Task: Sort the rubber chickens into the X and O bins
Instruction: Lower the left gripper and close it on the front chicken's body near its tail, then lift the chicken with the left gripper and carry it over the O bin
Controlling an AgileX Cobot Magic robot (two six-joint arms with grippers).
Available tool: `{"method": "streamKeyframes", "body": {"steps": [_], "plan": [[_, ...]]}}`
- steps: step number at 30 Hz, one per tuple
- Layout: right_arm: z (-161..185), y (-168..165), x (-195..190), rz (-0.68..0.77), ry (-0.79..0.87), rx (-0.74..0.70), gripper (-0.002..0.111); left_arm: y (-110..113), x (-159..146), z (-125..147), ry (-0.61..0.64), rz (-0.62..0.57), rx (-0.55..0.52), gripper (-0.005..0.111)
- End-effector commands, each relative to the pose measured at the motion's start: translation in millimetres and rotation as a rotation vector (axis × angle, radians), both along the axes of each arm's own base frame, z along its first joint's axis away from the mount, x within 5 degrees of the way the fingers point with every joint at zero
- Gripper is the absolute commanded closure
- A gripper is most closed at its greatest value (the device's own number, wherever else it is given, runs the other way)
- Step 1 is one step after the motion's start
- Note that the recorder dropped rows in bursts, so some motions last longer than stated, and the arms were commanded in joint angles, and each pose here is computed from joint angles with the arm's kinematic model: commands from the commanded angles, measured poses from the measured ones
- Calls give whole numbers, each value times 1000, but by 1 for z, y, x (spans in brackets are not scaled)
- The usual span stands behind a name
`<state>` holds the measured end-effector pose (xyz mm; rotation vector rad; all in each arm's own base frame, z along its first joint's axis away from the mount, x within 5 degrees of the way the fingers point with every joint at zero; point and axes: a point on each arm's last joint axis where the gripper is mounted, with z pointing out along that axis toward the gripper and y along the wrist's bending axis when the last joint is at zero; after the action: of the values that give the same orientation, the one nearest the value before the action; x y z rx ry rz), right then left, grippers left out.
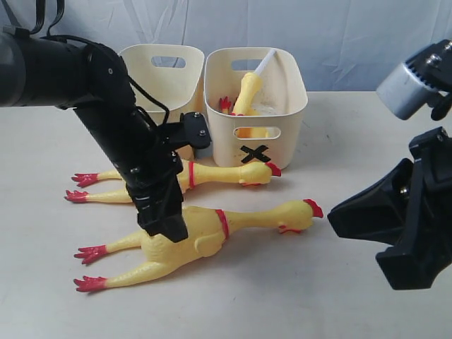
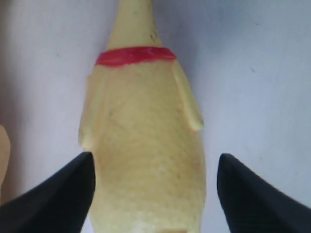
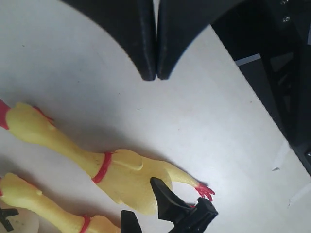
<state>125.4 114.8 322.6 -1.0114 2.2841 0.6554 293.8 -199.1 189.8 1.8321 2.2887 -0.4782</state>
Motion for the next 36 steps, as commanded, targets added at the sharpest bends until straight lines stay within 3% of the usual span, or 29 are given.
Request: {"method": "streamKeyframes", "body": {"steps": [1,7,14,19,23,24,28,30,31,36], "plan": [[-1,-1,-1,-5,4,5,108,1,1,1,-45,-1,3,40],[0,0,-1,-5,9,14,108,-2,6,2,-97,33,-24,40],[0,0,-1,-3,14,14,108,0,2,0,-34,78,-6,40],[0,0,-1,-3,14,14,108,-2,1,-26,88,76,33,40],[0,0,-1,-3,14,14,108,-3,2,-34,105,78,45,41],[0,0,-1,-3,14,14,108,-3,2,-36,106,74,52,46],[0,0,-1,-3,14,16,108,-1,2,-48,135,57,87,90],[0,0,-1,-3,14,16,108,0,1,-49,151,48,100,102],[0,0,-1,-3,14,16,108,1,0,-49,161,39,106,107],[0,0,-1,-3,14,16,108,2,-7,-43,219,22,110,107]]}}
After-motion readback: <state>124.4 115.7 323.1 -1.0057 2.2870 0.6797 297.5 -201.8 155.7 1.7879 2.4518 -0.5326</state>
